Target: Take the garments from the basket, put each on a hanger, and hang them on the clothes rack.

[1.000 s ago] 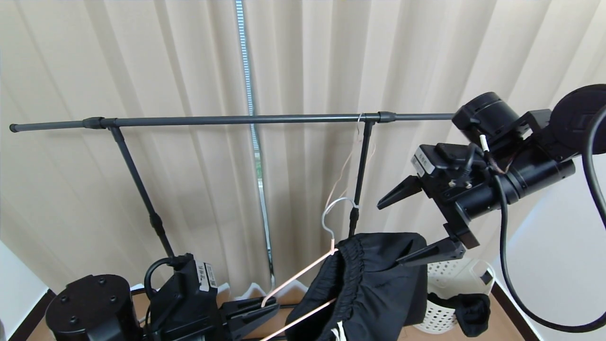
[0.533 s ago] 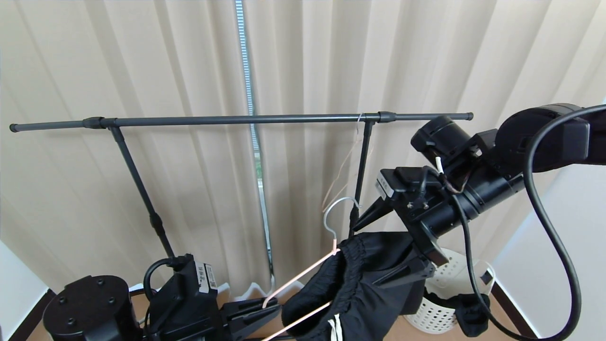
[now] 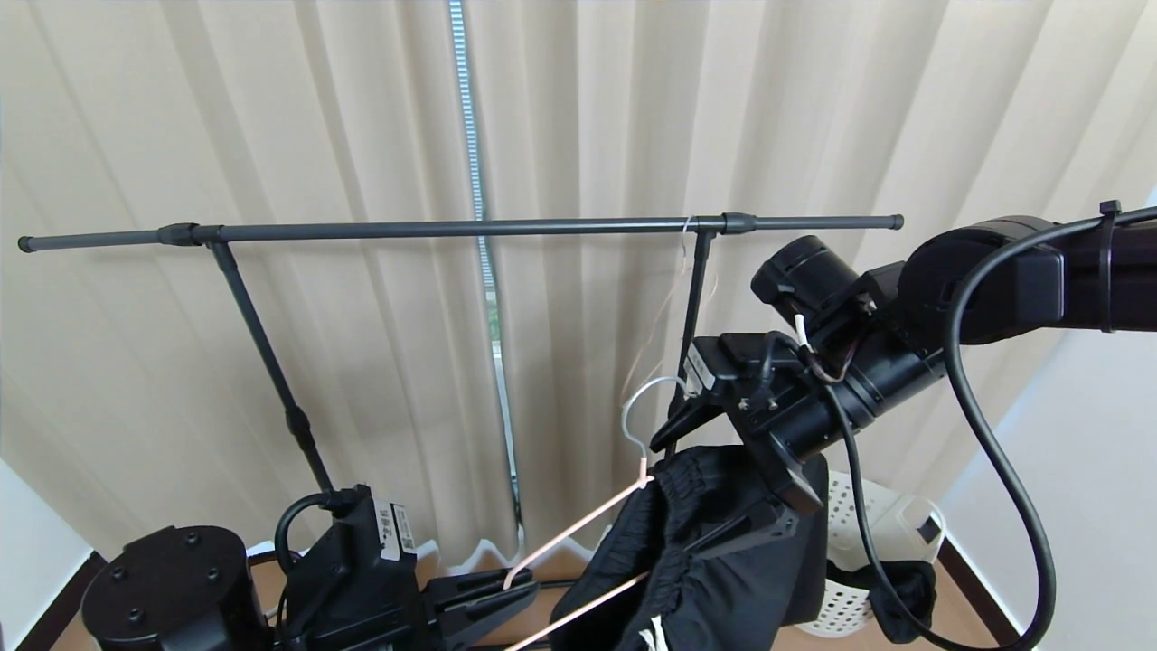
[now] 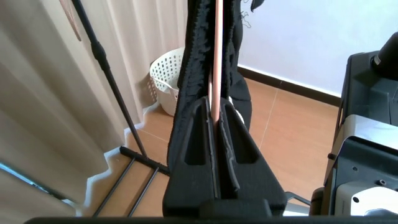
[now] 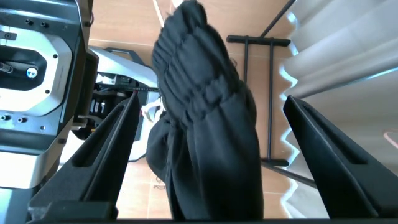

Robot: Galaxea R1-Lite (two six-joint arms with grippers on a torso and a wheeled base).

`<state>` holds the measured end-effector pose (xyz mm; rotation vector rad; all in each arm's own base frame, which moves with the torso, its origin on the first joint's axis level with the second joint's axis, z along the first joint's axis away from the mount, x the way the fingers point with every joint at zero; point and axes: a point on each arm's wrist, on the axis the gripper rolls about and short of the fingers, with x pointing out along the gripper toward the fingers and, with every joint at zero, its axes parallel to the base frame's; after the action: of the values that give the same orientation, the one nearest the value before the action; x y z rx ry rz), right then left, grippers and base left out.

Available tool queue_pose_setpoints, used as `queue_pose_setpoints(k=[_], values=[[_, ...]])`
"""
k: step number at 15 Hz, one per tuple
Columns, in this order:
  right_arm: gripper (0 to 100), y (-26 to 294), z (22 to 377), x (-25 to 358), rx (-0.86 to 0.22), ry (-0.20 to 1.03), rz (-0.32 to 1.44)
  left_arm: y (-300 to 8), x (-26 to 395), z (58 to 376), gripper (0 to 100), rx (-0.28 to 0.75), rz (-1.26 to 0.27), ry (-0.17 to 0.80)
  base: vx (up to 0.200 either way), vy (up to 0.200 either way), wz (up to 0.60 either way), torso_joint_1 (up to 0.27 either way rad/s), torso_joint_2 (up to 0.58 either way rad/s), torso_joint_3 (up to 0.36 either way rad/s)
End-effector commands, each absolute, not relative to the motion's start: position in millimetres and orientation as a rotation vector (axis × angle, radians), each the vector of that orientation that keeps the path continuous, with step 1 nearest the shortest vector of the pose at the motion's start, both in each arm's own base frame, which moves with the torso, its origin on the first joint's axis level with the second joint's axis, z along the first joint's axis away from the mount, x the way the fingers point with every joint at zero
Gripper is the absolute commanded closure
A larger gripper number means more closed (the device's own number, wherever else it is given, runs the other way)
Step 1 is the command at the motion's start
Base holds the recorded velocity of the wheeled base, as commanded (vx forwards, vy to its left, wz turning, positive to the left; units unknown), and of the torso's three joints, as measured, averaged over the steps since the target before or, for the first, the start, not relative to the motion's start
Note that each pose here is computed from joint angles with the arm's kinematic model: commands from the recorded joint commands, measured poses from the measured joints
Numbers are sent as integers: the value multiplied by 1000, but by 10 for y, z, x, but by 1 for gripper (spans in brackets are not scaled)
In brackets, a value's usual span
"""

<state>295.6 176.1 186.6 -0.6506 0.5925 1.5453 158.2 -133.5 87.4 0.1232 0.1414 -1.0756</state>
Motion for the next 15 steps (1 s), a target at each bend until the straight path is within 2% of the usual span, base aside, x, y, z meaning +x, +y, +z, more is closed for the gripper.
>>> queue_pose_setpoints(k=[1,2,12,13,15], values=[[0,1767,1860,2955,-645,597,1547,-1337,1582,867,100,123,-1076,145,0,0,0,0,0,0],[100,1764,1870,2950,-647,594,1545,-1336,1581,870,100,123,-1076,143,0,0,0,0,0,0],[100,1726,1945,2880,-654,578,1540,-1338,1605,863,100,123,-1070,145,0,0,0,0,0,0],[100,1709,1982,2849,-658,569,1537,-1338,1605,863,0,123,-1070,145,0,0,0,0,0,0],[100,1703,2012,2849,-661,558,1530,-1338,1610,862,0,120,-1068,147,0,0,0,0,0,0]])
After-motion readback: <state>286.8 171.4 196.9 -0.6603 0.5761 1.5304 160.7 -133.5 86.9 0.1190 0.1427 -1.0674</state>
